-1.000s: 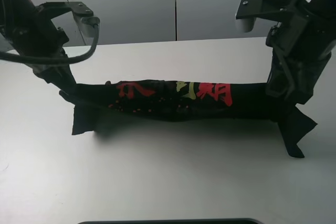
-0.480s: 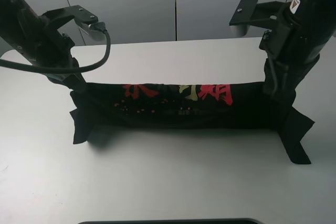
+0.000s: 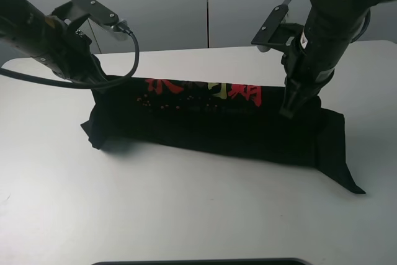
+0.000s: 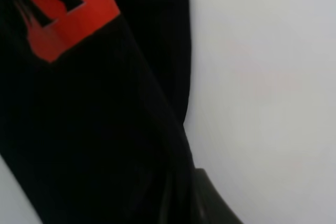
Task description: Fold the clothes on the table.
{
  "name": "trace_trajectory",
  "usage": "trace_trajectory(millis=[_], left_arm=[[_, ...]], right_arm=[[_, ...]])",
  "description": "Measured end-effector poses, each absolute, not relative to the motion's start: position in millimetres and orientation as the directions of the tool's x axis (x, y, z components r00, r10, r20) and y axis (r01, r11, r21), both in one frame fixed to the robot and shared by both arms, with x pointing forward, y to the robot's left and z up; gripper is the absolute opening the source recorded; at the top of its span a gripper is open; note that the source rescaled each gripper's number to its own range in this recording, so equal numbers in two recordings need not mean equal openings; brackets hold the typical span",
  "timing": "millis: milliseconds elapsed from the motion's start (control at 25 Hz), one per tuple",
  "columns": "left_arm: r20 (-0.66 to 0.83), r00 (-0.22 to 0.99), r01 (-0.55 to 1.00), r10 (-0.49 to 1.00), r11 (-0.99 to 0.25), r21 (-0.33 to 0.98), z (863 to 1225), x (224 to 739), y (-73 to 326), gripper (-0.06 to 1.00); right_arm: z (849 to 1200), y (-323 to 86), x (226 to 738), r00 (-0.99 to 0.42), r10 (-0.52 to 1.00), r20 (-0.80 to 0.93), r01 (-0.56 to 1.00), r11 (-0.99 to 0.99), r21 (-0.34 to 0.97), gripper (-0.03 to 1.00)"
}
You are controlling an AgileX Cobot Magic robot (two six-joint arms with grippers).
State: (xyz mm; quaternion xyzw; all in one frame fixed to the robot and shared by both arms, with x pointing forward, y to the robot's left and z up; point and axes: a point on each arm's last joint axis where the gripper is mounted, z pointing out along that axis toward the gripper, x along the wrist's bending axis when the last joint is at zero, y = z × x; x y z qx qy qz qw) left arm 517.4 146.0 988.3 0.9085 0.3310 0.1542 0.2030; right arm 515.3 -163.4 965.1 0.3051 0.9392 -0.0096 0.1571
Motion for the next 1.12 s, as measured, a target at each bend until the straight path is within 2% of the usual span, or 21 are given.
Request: trace_trajectory(millis=[320,440,520,560,680,720,800,960,1120], left_arm=[[0.175,0.702,0.518,0.69,-0.663,0.54,955,542,134,0.01],[0.186,0.68,0.5,0.709,-0.634,0.59,954,548,132,0.11],[0.178,0.662,0.503,0.728,-0.607,0.615,956,549,131,0.29],[0.169,0.652,0.512,0.739,-0.594,0.621,956,550,131,0.43],[0.098,0.59,0.58,0.802,-0.505,0.639,956,550,131,0.89],[0.07,0.566,0.609,0.822,-0.473,0.637,956,549,131,0.94],[0.019,0.522,0.668,0.853,-0.423,0.613,954,547,132,0.98],[-0.049,0.457,0.786,0.888,-0.377,0.491,952,540,134,0.99],[-0.071,0.425,0.843,0.902,-0.366,0.395,958,538,134,0.99]], right_arm=[[948,-169,526,-0.663,0.612,-0.431,0.606,0.777,0.17,0.0],[941,-168,527,-0.648,0.629,-0.43,0.623,0.762,0.175,0.01],[939,-168,528,-0.624,0.658,-0.422,0.645,0.738,0.199,0.12],[939,-168,529,-0.616,0.666,-0.42,0.651,0.731,0.205,0.26],[939,-170,530,-0.572,0.707,-0.415,0.686,0.69,0.231,0.86],[939,-170,530,-0.555,0.722,-0.413,0.7,0.674,0.238,0.94],[939,-172,529,-0.506,0.759,-0.409,0.742,0.625,0.241,0.99],[942,-175,528,-0.422,0.816,-0.394,0.812,0.533,0.235,1.0],[946,-180,532,-0.309,0.911,-0.273,0.899,0.373,0.228,1.0]])
